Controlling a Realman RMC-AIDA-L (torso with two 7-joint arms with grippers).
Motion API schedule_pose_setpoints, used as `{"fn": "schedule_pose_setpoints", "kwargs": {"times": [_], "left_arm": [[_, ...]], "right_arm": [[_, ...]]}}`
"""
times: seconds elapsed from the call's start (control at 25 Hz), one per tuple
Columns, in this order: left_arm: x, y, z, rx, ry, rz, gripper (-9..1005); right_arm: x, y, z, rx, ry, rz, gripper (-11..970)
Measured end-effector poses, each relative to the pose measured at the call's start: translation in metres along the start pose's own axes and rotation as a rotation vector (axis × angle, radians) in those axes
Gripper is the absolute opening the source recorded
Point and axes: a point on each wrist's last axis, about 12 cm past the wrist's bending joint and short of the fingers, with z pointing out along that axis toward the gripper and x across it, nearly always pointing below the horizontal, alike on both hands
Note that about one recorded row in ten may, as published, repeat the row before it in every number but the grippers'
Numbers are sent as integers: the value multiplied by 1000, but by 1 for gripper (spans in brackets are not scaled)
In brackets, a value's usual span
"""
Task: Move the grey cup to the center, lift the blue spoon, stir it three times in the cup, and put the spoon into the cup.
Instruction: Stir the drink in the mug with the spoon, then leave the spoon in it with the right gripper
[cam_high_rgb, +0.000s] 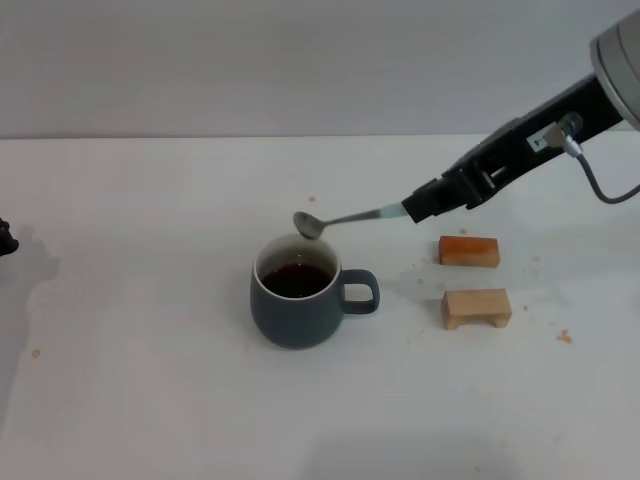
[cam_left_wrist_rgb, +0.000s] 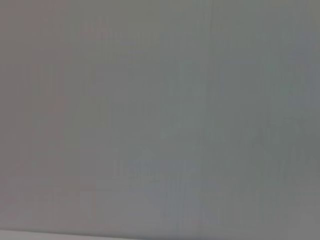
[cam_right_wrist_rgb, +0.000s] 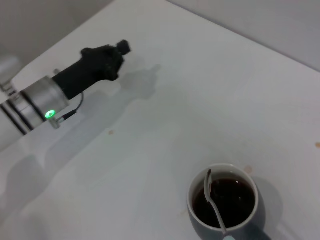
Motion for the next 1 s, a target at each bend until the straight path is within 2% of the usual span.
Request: {"fn": "schedule_pose_setpoints", "kwargs": {"times": [0.12,0.28,0.44,1.0], "left_arm": [[0,0,0,0,-1,0,-2],[0,1,0,-4,-4,-4,-2],[-1,1,-1,-7,-8,-6,-2],[-1,0,-2,-7,-18,-13,-2]], "right_arm": [[0,1,-1,2,6,-8,120],[3,-8,-1,0,28,16,120],[3,-10,0,-5,41,16,120],[-4,-22,16,7,118,-26,121]]}}
